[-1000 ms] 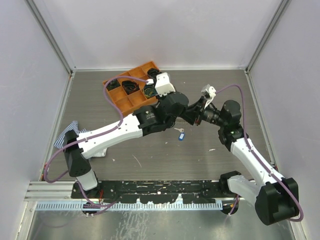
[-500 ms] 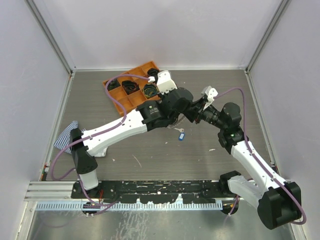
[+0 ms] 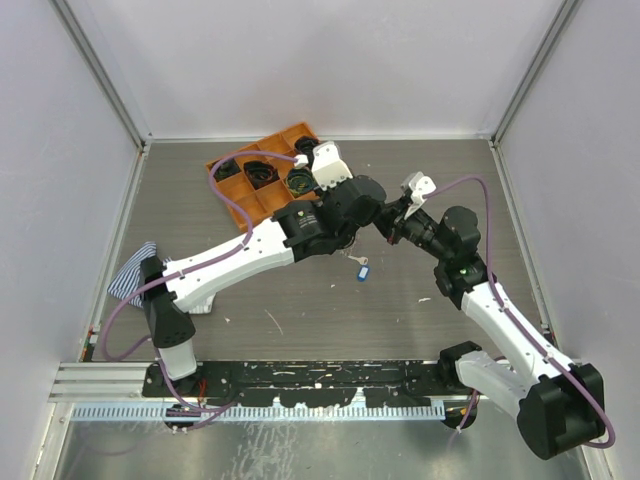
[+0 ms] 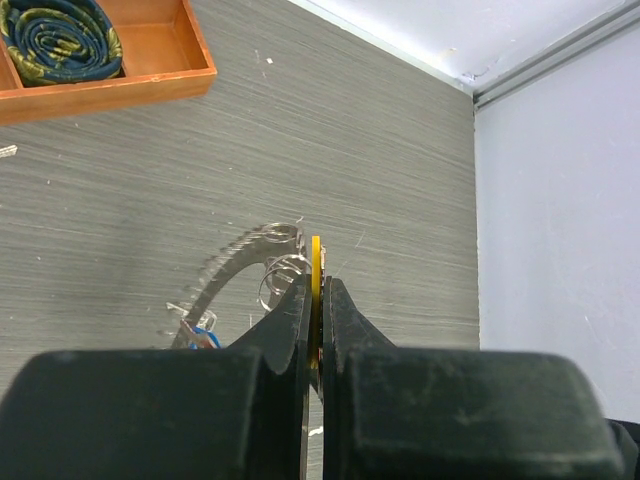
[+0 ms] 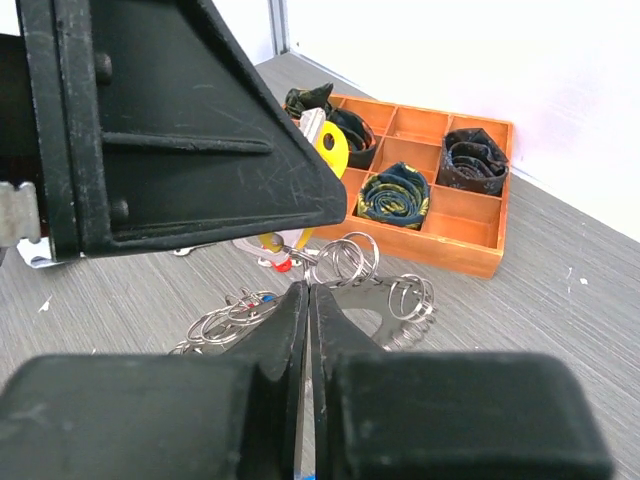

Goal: Remove the keys from the keyring

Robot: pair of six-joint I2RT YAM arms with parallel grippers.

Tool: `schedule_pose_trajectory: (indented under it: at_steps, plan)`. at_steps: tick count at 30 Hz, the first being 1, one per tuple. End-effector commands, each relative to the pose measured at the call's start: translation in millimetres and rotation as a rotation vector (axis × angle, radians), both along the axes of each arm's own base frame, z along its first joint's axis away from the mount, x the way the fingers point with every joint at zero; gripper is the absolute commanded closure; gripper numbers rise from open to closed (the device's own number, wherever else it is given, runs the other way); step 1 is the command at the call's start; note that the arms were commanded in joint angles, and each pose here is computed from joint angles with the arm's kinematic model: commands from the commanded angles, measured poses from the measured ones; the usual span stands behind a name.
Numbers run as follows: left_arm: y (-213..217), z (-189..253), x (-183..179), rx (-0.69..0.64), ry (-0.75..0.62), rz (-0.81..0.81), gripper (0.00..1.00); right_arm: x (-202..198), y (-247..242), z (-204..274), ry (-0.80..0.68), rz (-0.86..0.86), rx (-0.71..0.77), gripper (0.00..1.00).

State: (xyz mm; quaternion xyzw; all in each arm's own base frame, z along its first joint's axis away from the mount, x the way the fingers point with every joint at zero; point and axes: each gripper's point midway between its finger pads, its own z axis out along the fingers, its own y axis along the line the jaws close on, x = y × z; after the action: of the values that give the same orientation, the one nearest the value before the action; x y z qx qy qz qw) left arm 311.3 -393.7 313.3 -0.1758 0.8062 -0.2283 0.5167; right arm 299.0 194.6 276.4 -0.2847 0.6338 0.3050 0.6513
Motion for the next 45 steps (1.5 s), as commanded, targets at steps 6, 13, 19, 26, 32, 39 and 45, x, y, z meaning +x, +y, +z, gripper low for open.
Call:
schedule_pose_trajectory:
  at_steps: [6, 13, 19, 26, 32, 39, 45]
  plan:
    - [6, 39, 0, -0.109, -0.061, 0.028, 1.00, -11, 4, 29, -0.112, 0.050, -0.007, 0.99]
    - [25, 37, -2, -0.139, -0.068, 0.051, 1.00, -16, 5, 33, -0.113, 0.081, -0.002, 0.99]
    - [36, 14, -1, -0.183, -0.011, 0.057, 1.00, -20, 8, 34, -0.125, 0.116, 0.012, 0.99]
    - [35, -5, 1, -0.267, 0.070, 0.039, 1.00, -30, 16, 27, -0.169, 0.198, 0.004, 0.99]
    - [28, -13, 0, -0.310, 0.112, -0.001, 1.00, -33, 18, 25, -0.201, 0.219, -0.006, 0.99]
    - [27, -26, -1, -0.277, 0.126, -0.014, 1.00, -36, 20, 26, -0.193, 0.238, 0.008, 0.99]
    - [30, -23, 0, -0.253, 0.101, -0.024, 1.00, -38, 21, 25, -0.178, 0.254, 0.013, 0.99]
